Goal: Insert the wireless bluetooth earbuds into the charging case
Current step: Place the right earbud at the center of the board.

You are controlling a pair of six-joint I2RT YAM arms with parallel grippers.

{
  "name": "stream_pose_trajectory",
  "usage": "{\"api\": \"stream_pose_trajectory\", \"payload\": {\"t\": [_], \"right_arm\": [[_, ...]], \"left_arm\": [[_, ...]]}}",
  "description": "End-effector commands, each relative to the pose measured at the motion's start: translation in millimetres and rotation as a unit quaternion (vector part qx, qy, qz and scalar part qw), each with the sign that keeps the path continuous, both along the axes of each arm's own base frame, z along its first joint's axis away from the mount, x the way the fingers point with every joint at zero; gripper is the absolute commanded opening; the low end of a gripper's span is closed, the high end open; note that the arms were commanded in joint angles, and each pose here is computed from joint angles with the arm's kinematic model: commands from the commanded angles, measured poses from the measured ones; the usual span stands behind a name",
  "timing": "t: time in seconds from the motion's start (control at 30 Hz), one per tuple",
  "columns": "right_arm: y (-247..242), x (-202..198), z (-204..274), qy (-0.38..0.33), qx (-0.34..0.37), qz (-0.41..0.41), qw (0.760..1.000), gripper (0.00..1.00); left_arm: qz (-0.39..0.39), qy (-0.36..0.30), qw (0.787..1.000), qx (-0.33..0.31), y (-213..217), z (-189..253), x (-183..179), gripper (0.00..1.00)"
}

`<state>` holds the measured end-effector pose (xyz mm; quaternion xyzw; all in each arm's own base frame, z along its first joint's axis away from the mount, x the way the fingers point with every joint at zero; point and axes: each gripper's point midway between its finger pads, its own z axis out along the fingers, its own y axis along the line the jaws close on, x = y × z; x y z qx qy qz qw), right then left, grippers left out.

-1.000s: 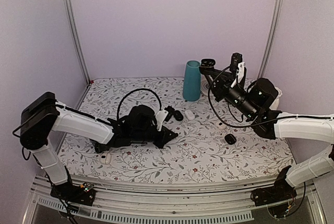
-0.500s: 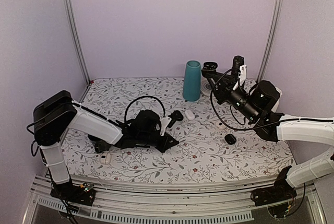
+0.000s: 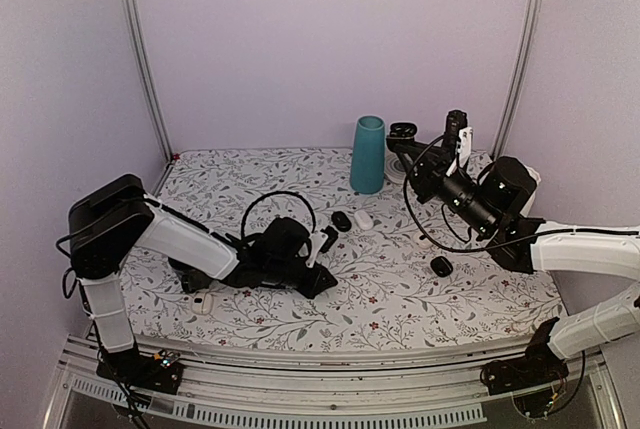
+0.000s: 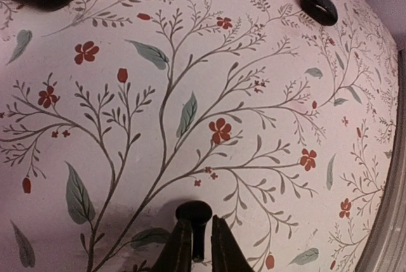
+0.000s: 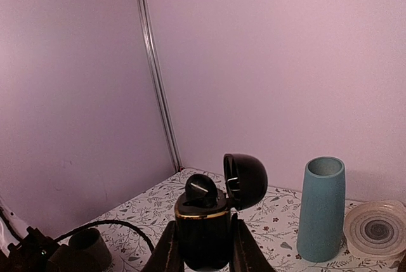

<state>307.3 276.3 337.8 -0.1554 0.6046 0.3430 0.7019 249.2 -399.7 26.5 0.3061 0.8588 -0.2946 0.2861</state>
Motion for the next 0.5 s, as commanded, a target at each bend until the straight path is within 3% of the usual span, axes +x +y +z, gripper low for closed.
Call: {"api": "stream_pose_trajectory", "payload": {"t": [0.0,0.47], "right_arm": [[-6.4,-4.7,8.1,-0.008,0.013,0.0,1.0,0.02],[-9.9,-6.3,5.4,-0.007,0.012,-0.003,1.0,0.02]], "left_arm": [[0.002,0.0,1.0,0.013,-3.7,-1.4,-4.0,0.16],[0.027,-0.013,0.999,0.032,3.8,25.4,2.3,0.26]]}}
